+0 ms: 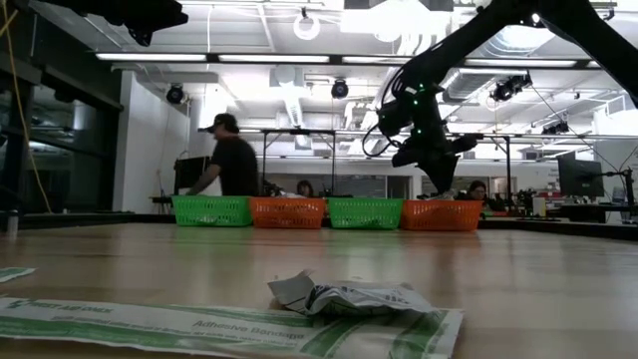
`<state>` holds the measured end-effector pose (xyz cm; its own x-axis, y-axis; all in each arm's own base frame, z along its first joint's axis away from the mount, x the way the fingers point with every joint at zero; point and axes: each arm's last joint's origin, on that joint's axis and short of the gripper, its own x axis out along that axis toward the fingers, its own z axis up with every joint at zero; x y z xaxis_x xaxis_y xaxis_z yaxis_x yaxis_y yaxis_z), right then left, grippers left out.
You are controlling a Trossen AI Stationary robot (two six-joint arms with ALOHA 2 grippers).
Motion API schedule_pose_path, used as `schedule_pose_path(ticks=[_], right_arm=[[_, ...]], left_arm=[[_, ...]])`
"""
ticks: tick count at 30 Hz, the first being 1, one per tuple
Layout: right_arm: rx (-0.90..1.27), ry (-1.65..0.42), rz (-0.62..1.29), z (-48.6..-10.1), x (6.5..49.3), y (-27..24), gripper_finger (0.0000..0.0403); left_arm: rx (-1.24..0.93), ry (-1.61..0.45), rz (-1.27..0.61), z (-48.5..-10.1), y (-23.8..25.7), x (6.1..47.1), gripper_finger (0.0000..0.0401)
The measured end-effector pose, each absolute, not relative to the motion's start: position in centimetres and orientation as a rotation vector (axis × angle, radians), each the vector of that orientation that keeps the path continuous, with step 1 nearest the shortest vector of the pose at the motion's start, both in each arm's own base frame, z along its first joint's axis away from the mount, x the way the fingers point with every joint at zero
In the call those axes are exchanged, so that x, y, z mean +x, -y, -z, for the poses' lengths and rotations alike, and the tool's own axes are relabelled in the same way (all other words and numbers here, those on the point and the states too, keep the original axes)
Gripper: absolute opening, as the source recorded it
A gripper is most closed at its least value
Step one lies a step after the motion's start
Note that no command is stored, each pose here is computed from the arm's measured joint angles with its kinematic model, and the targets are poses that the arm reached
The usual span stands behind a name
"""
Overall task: Pick & Place First Aid Supplies
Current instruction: Put the green bandage pack in the right orange bin, then put the top gray towelette pack in the left orange bin
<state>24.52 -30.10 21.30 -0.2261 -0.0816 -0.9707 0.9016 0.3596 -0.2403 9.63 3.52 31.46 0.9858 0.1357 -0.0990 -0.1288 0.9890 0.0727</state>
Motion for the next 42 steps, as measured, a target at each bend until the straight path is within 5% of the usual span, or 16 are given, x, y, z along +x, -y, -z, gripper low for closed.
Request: schedule_pose_path(ticks=[10,23,31,42], right_arm=[[0.743,-1.486,1.133,-22.5,24.2,29.8,0.0135],[0.732,-1.297,0.973,-27.2,24.4,27.8,0.0147],[0.598,-1.166,0.696,-32.2,27.6,20.5,0.0146],[0.546,-1.057,0.557,-35.3,31.7,6.6,0.0146]], left_arm=[[0.066,-0.105,-0.148,-31.5,-3.6,9.6,0.0124],[0.067,-0.113,-0.129,-31.4,-3.5,9.6,0.0124],[0.032,-0.172,-0.013,-30.7,-3.1,9.5,0.0124],[-0.008,-0.184,0.229,-30.4,-2.4,9.4,0.0124]])
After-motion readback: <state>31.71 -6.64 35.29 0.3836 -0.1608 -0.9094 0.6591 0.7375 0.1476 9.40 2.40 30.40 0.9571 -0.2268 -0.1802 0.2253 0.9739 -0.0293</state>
